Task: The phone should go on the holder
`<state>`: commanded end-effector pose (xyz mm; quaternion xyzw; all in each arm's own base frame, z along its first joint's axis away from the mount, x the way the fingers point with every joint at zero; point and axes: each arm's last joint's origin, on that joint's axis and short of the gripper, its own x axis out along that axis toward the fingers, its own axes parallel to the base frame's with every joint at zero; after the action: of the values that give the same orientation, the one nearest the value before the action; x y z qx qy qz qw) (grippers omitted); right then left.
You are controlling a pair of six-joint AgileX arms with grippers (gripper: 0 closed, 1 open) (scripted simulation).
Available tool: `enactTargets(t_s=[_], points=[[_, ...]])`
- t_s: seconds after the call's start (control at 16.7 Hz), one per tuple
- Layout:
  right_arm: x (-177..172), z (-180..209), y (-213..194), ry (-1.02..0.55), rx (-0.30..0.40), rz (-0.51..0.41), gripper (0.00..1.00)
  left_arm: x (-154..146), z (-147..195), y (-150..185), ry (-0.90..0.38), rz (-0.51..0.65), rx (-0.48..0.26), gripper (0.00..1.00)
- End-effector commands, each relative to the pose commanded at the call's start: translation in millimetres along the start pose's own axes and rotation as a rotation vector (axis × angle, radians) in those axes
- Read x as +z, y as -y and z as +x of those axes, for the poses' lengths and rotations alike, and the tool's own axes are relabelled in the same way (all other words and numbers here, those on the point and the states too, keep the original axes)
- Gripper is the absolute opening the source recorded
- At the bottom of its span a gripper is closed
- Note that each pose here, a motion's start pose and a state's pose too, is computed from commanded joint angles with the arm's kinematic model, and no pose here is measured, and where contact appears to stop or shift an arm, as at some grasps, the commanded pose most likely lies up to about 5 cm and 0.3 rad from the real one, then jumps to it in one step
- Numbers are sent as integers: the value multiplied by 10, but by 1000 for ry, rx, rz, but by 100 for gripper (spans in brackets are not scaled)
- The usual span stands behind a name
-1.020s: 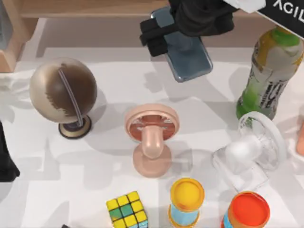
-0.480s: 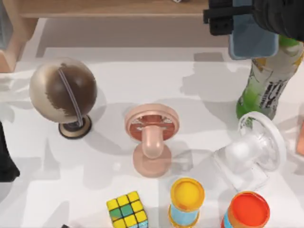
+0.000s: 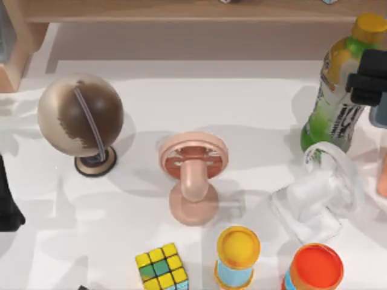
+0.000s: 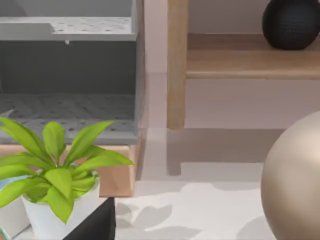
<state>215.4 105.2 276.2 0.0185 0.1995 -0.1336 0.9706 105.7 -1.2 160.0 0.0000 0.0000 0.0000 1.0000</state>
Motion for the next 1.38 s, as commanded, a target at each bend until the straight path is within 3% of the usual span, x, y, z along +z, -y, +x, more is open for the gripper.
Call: enactTargets(t_s=[0.24, 0.48, 1.02, 1.38], points=[[-441, 40, 292, 31, -111, 53, 0, 0, 0, 0, 0, 0, 0, 100], [-701, 65, 445, 42, -173, 78, 0, 0, 0, 0, 0, 0, 0, 100], [-691, 97, 456, 55, -174, 97, 0, 0, 0, 0, 0, 0, 0, 100], [-684, 382, 510, 58, -182, 97, 0, 0, 0, 0, 0, 0, 0, 100]])
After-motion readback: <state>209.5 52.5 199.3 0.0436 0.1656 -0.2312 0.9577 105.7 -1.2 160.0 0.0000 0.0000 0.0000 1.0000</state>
